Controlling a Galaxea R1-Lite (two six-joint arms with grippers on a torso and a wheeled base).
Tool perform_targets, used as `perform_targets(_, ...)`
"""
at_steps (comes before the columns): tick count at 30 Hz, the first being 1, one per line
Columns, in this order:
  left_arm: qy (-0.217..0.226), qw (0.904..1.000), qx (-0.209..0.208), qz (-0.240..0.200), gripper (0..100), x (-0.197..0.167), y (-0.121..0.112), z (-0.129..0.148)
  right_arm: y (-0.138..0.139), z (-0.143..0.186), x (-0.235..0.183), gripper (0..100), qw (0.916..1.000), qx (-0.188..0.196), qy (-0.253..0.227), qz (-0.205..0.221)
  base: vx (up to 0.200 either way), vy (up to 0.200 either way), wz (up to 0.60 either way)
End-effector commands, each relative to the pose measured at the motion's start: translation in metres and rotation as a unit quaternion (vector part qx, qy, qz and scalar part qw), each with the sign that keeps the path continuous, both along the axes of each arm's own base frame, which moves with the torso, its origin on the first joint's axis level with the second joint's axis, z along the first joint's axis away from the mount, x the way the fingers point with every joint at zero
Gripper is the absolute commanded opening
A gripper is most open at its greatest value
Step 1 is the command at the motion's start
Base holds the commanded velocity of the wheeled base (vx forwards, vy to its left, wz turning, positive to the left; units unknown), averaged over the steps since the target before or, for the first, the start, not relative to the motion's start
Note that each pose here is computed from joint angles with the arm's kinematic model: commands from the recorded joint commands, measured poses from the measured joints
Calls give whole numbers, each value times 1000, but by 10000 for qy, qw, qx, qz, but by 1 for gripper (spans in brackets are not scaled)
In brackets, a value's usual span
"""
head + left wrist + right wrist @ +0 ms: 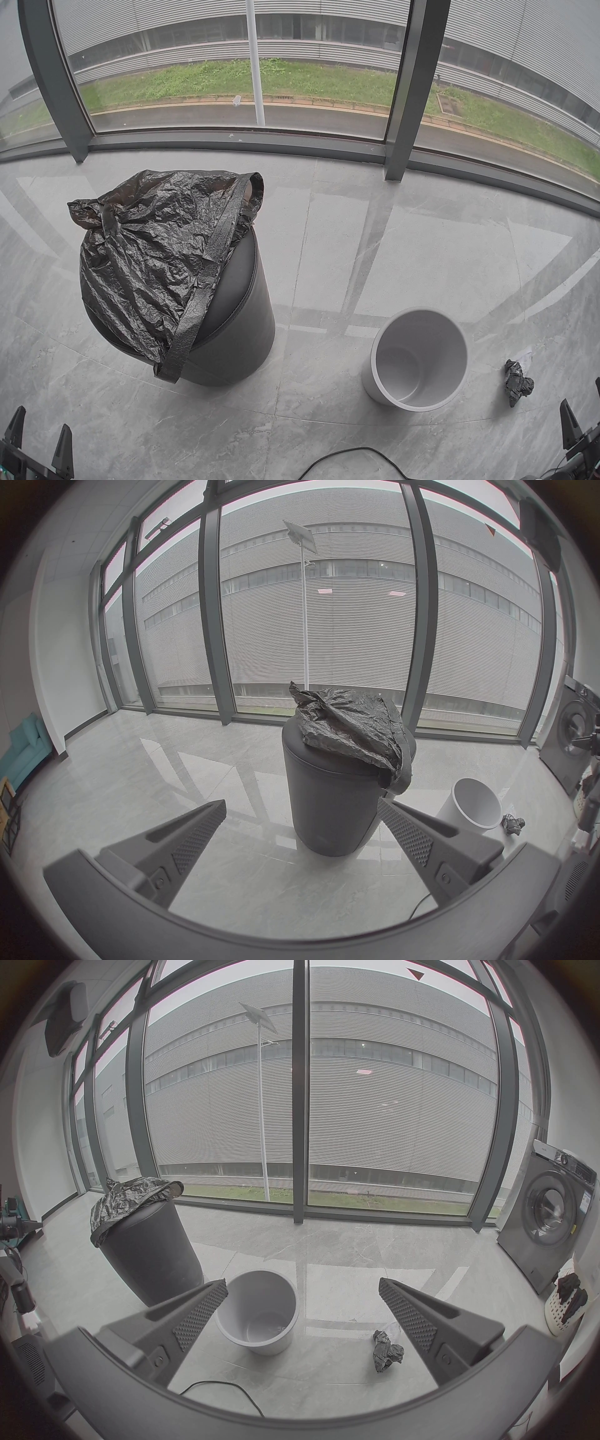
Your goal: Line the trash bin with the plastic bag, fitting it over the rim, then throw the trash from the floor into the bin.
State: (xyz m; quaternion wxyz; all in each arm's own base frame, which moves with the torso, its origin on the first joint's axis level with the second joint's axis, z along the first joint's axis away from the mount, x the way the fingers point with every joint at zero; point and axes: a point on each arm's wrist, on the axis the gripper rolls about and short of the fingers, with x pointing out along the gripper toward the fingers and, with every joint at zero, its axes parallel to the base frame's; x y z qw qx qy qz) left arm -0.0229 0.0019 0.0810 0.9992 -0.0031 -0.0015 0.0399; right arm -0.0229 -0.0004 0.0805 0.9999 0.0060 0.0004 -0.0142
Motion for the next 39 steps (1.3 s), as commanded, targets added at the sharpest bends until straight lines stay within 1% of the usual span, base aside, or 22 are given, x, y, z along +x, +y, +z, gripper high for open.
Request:
perform_targets(1, 22, 10000, 8, -69, 100, 0, 0, -6, 0, -5, 0, 100, 10000, -6, 33, 11, 0, 0, 0)
perform_targets(2, 23, 9999, 16, -115, 100, 0, 0, -6, 0, -5, 0, 100, 10000, -6, 33, 11, 0, 0, 0)
perform_targets(3, -28, 9993, 102, -360, 100, 0, -2, -5, 0, -5, 0, 100, 10000, 2, 33, 3, 0, 0, 0)
perform_targets(5, -50, 9967, 450, -678, 100, 0, -3, -4, 0, -5, 0, 100, 10000, 2, 33, 3, 0, 0, 0)
perform_targets(17, -11, 9974, 356, -627, 100, 0, -3, -5, 0, -5, 0, 100, 10000, 2, 33, 11, 0, 0, 0)
perform_targets(18, -319, 9974, 235, -598, 100, -2, -3, 16, 0, -5, 1, 100, 10000, -6, 41, 19, 0, 0, 0)
perform_targets(19, -522, 9969, 54, -588, 100, 2, -3, 55, 0, -4, 0, 100, 10000, -6, 33, 19, 0, 0, 0)
perform_targets(20, -548, 9964, -122, -636, 100, 19, -3, 91, 0, -5, 0, 100, 10000, 2, 33, 19, 0, 0, 0)
perform_targets(21, -677, 9949, -214, -721, 100, 33, -3, 117, 0, -5, 1, 100, 10000, 2, 71, 26, 0, 0, 0)
perform_targets(22, -760, 9939, -232, -770, 100, 38, -3, 127, 0, -4, 1, 100, 10000, 2, 79, 19, 0, 0, 0)
perform_targets(23, -782, 9902, -159, -1146, 100, 56, -6, 146, 0, -4, 3, 100, 9998, 3, 179, 26, 0, 0, 0)
perform_targets(24, -660, 9886, -87, -1352, 100, 61, -7, 145, 0, -4, 3, 100, 9998, 3, 209, 26, 0, 0, 0)
perform_targets(25, -386, 9830, 206, -1784, 100, 66, -10, 133, 0, -4, 4, 100, 9997, 3, 248, 26, 0, 0, 0)
perform_targets(26, -328, 9814, 278, -1873, 100, 66, -11, 130, 0, -3, 4, 100, 9997, 3, 248, 26, 0, 0, 0)
perform_targets(27, 44, 9724, 607, -2253, 100, 69, -14, 109, 0, -4, 4, 100, 9996, 3, 271, 26, 0, 0, 0)
perform_targets(28, 44, 9724, 607, -2253, 100, 69, -14, 109, 0, -4, 4, 100, 9996, 3, 271, 26, 0, 0, 0)
perform_targets(29, 645, 9484, 957, -2952, 100, 73, -19, 76, 0, -4, 4, 100, 9997, 10, 248, 19, 0, 0, 0)
perform_targets(31, 905, 9274, 943, -3504, 100, 74, -24, 64, 0, -4, 3, 100, 9998, 18, 171, 34, 0, 0, 0)
perform_targets(32, 1020, 9203, 868, -3675, 100, 76, -26, 62, 0, -4, 2, 100, 9999, 18, 109, 26, 0, 0, 0)
perform_targets(33, 1169, 9169, 754, -3740, 100, 79, -28, 61, 0, -5, 1, 100, 10000, 17, 86, 26, 0, 0, 0)
perform_targets(36, 1519, 9138, 303, -3755, 100, 93, -32, 63, 0, -5, 1, 100, 10000, 17, 40, 26, 0, 0, 0)
perform_targets(39, 1692, 9101, 246, -3775, 100, 113, -38, 71, 0, -5, 0, 100, 10000, 17, 33, 26, 0, 0, 0)
